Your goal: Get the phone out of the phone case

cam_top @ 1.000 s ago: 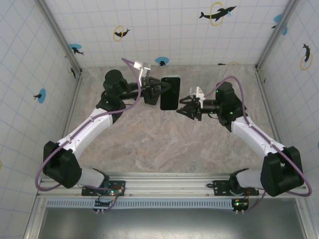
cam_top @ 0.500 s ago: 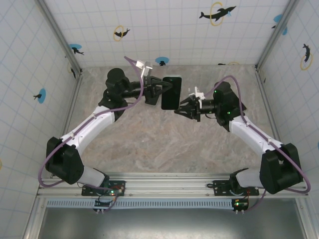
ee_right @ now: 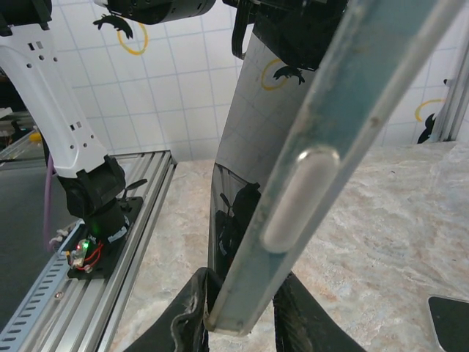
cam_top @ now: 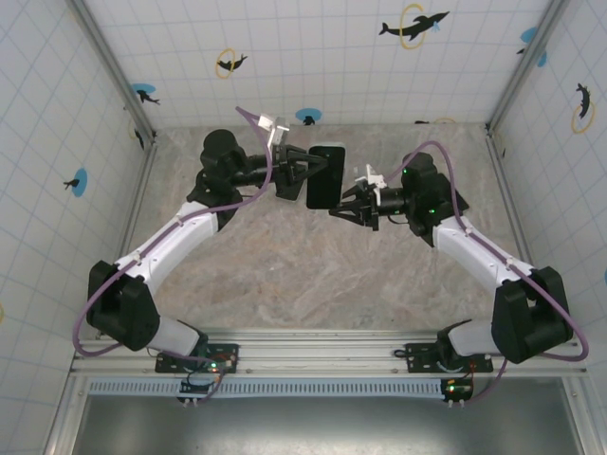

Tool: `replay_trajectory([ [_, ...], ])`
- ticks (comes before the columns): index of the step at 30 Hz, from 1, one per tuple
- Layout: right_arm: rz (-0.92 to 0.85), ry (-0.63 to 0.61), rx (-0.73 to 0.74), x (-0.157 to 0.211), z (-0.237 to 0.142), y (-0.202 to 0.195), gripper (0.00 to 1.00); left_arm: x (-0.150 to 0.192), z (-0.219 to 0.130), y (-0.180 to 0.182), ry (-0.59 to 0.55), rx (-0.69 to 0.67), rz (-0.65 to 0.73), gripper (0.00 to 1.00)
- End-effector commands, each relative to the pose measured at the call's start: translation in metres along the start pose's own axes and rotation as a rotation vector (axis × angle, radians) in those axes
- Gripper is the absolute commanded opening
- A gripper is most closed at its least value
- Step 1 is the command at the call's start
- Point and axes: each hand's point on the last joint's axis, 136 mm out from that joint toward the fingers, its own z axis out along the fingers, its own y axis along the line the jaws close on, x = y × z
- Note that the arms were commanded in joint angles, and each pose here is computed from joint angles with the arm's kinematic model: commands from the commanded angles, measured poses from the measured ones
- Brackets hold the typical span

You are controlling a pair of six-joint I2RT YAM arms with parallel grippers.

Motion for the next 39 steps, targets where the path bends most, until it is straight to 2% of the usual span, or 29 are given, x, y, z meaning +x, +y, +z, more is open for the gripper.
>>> replay_trajectory([
  [1,-0.032,-0.021,-0.023,-0.013,0.002,0.000,0.26,-0.019,-0.004,-0.021,-0.039,0.053,0.086,0.00],
  [6,-0.035,-0.007,-0.018,-0.010,0.003,-0.002,0.15,-0.019,-0.004,-0.021,-0.039,0.058,0.073,0.00],
  [10,-0.084,-0.013,0.035,-0.015,0.001,-0.010,0.12,-0.015,-0.002,-0.024,-0.023,0.083,0.010,0.00],
  [15,-0.206,-0.028,0.212,-0.034,-0.011,-0.039,0.09,0.008,0.006,-0.040,0.031,0.133,-0.104,0.00],
  [19,-0.319,-0.031,0.366,-0.052,-0.022,-0.064,0.05,0.018,0.008,-0.052,0.028,0.160,-0.168,0.00],
  [24,-0.439,-0.056,0.477,-0.082,-0.031,-0.087,0.02,0.031,0.015,-0.064,0.075,0.209,-0.216,0.00],
  [27,-0.456,-0.064,0.478,-0.093,-0.031,-0.096,0.02,0.035,0.017,-0.067,0.096,0.228,-0.230,0.00],
  [32,-0.540,0.019,0.562,-0.091,-0.028,-0.109,0.01,0.034,0.019,-0.068,0.108,0.247,-0.235,0.00],
  [37,-0.581,0.034,0.669,-0.095,-0.038,-0.119,0.01,0.035,0.020,-0.066,0.112,0.245,-0.227,0.00],
  [39,-0.560,0.003,0.662,-0.100,-0.041,-0.116,0.01,0.034,0.022,-0.065,0.115,0.247,-0.230,0.00],
])
